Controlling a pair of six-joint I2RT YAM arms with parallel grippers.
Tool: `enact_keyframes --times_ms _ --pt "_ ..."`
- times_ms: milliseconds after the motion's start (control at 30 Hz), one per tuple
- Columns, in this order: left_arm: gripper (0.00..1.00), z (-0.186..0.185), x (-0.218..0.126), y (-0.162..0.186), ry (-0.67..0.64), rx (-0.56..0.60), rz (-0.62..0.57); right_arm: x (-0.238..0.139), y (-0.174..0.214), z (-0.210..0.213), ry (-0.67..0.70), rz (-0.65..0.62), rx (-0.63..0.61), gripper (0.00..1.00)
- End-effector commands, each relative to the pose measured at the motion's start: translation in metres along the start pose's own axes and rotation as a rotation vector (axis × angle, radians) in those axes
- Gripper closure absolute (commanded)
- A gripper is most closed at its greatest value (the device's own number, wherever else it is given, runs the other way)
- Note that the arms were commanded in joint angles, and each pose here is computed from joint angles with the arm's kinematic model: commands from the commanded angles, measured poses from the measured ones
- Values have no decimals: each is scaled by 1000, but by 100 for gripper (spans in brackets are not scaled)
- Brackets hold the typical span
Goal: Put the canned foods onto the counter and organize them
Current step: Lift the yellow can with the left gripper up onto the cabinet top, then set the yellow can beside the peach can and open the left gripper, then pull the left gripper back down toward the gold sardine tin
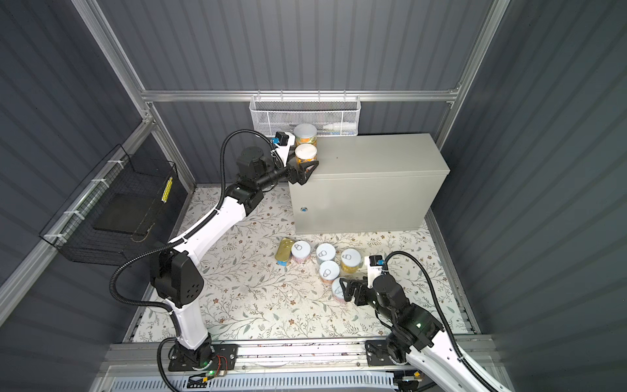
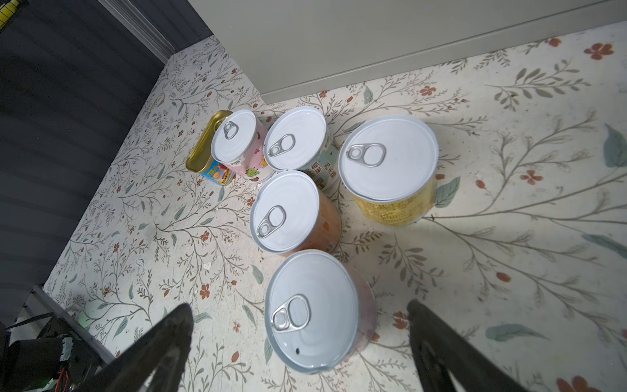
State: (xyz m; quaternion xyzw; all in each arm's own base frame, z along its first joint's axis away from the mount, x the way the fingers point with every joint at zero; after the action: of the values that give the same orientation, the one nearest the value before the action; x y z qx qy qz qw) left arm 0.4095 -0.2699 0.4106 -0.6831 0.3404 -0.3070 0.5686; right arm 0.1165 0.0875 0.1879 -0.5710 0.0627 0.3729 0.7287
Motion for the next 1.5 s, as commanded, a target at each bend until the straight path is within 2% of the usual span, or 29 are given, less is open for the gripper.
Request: enact_keyframes --times_ms 0,267,333,600,800,1000,1033,1333,1467 --pt "0 -1 -8 -15 -18 17 -21 3 3 -1 -2 5 7 1" --pt "0 -7 -25 -17 -52 19 -24 4 2 0 -3 -3 7 1" --pt "0 -5 -30 -16 -102 15 -29 6 3 0 -4 4 8 1" --pt "0 -13 -55 -19 -159 14 -40 10 4 -2 29 30 25 1" --pt "0 -19 -83 -16 -251 -52 -62 8 1 -3 60 10 31 1" --pt "0 -21 -107 -8 -362 -147 -1 3 -4 -2 75 17 21 1" --pt "0 -20 -113 7 -392 -169 37 3 -5 -2 73 19 16 1" --pt "0 -32 -174 51 -539 -270 145 1 -13 2 81 41 2 1" --pt "0 -38 -195 76 -557 -294 204 -1 -17 4 86 54 -13 1"
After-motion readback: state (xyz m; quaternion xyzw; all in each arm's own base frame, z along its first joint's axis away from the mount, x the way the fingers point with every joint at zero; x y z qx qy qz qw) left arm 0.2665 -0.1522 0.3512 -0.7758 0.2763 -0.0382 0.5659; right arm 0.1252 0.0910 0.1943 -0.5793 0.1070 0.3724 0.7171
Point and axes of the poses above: each gripper's point midway between its finger pads, its own x axis out along the fingers, its own z axis along the line the jaws close on, y = z × x, the point moved 10 cm from there along -x, back along the fingers, and after that the axes turned 8 degrees about -x, right-handed, at the moved point
